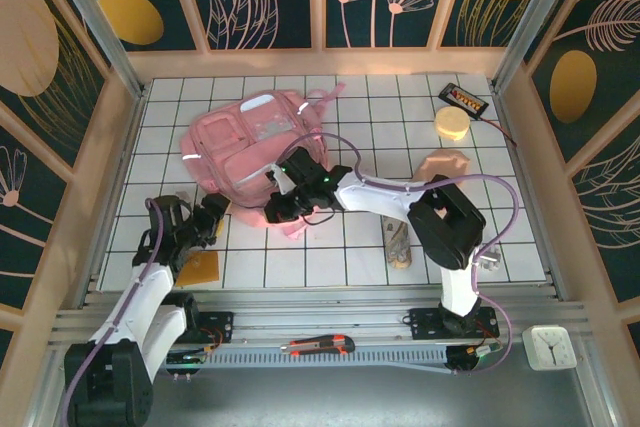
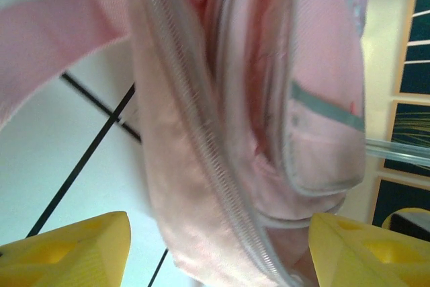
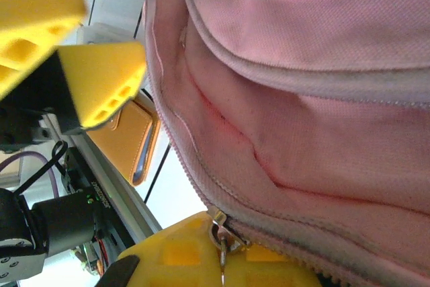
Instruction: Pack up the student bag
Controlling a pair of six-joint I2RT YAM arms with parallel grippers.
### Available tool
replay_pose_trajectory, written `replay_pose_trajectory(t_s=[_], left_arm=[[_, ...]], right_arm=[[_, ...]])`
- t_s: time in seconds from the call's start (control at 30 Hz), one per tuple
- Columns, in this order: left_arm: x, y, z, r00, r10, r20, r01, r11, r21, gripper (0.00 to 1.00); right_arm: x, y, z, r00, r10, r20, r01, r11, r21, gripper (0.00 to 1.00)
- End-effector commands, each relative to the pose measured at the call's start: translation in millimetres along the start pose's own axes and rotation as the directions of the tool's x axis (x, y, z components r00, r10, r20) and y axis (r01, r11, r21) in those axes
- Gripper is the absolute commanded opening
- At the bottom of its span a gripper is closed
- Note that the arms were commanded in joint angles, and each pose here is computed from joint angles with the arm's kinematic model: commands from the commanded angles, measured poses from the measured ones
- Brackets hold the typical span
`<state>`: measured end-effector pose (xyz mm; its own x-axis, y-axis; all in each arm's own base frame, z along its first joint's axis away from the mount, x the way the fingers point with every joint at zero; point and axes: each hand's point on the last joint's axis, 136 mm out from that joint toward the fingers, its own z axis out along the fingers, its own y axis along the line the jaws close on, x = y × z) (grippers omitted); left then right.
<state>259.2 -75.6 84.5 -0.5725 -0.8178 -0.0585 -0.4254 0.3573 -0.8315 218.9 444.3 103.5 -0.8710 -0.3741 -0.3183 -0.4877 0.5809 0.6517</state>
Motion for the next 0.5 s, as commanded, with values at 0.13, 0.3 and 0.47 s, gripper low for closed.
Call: replay_pose_trajectory(t_s=[0.13, 0.3, 0.47], left_arm=[[19, -7, 22, 0.991, -0.087, -0.099, 0.091, 0.995, 0.037, 0.69], [21, -10, 40, 0.988, -0.065, -0.139, 0.068, 0.998, 0.015, 0.66], [25, 4, 49, 0.985, -0.060, -0.162, 0.057, 0.998, -0.022, 0.00]], right_arm=[[-6, 32, 5, 0.997, -0.080, 0.025, 0.081, 0.996, -0.039, 0.00], [-2, 35, 12, 0.996, -0.086, 0.014, 0.086, 0.996, -0.032, 0.00], [-1, 22, 11, 0.998, -0.060, -0.001, 0.060, 0.997, 0.044, 0.00]])
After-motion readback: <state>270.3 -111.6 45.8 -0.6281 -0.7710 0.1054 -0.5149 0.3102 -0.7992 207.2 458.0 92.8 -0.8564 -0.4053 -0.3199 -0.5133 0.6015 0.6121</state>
